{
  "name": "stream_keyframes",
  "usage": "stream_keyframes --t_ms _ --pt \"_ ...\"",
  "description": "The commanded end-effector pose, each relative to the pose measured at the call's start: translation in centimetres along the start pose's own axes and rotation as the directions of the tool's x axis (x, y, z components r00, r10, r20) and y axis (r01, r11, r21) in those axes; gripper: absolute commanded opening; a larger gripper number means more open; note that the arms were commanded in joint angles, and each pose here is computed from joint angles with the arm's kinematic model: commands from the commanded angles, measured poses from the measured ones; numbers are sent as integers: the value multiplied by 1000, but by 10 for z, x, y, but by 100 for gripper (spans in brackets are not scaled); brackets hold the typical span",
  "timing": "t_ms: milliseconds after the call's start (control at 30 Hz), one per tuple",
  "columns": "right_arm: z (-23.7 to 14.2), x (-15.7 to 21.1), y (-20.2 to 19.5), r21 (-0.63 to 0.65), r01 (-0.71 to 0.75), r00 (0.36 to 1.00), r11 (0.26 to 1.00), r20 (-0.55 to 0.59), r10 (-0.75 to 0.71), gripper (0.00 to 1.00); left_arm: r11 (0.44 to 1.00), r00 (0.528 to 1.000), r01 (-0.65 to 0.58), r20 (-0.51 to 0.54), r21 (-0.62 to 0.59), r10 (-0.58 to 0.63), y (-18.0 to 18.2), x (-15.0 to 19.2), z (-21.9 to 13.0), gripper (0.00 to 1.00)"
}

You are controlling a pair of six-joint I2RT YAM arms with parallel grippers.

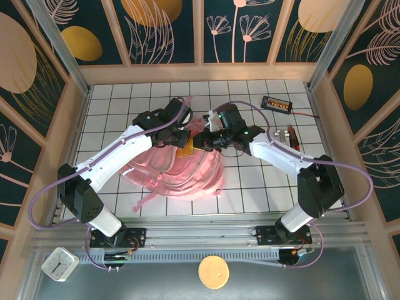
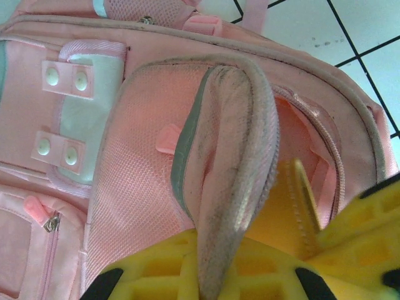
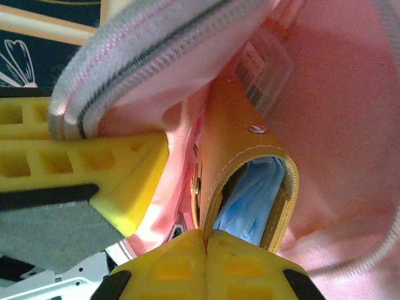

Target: Pack the student bag

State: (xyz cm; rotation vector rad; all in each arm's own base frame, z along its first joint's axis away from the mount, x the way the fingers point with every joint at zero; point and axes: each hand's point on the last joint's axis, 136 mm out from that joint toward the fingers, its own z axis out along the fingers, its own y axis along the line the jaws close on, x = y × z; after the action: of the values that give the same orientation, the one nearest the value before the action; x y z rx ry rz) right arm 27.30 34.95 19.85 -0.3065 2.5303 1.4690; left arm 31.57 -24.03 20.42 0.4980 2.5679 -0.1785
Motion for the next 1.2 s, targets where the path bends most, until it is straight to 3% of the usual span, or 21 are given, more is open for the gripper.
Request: stream_keyframes --t_ms 0,200,233,333,467,667,833,1033,1067,1167 --pt "11 -8 12 -66 71 997 995 -20 -73 0 994 985 12 171 108 -31 -17 -37 -35 0" --pt "24 -47 -10 -16 51 994 999 97 -50 3 988 984 32 171 150 -58 -24 -37 -33 0" --pt "20 -57 -11 -10 47 989 999 138 -45 11 988 984 35 166 151 -60 -24 -36 -32 0" --pt "9 -80 -7 2 50 971 999 235 -49 46 988 985 41 163 148 -65 -23 -32 -30 0" --pt "-1 -88 -2 -7 54 968 999 247 -50 58 991 987 47 148 129 -66 -20 -27 -23 0" --pt "-35 -71 -3 14 25 964 1000 263 -28 66 990 987 45 147 136 -65 -22 -26 -12 0" --pt "-68 -57 -12 56 -29 956 998 292 12 63 988 987 41 145 148 -63 -26 -28 -6 0" --pt "-77 -38 -28 106 -80 957 991 288 46 57 984 988 32 141 177 -57 -33 -31 -1 0" --pt "-79 -37 -32 104 -91 954 990 295 57 57 981 989 30 133 190 -56 -36 -30 1 13" --pt "-82 -37 -36 110 -104 949 989 310 65 59 979 990 42 123 202 -67 -38 -29 2 68"
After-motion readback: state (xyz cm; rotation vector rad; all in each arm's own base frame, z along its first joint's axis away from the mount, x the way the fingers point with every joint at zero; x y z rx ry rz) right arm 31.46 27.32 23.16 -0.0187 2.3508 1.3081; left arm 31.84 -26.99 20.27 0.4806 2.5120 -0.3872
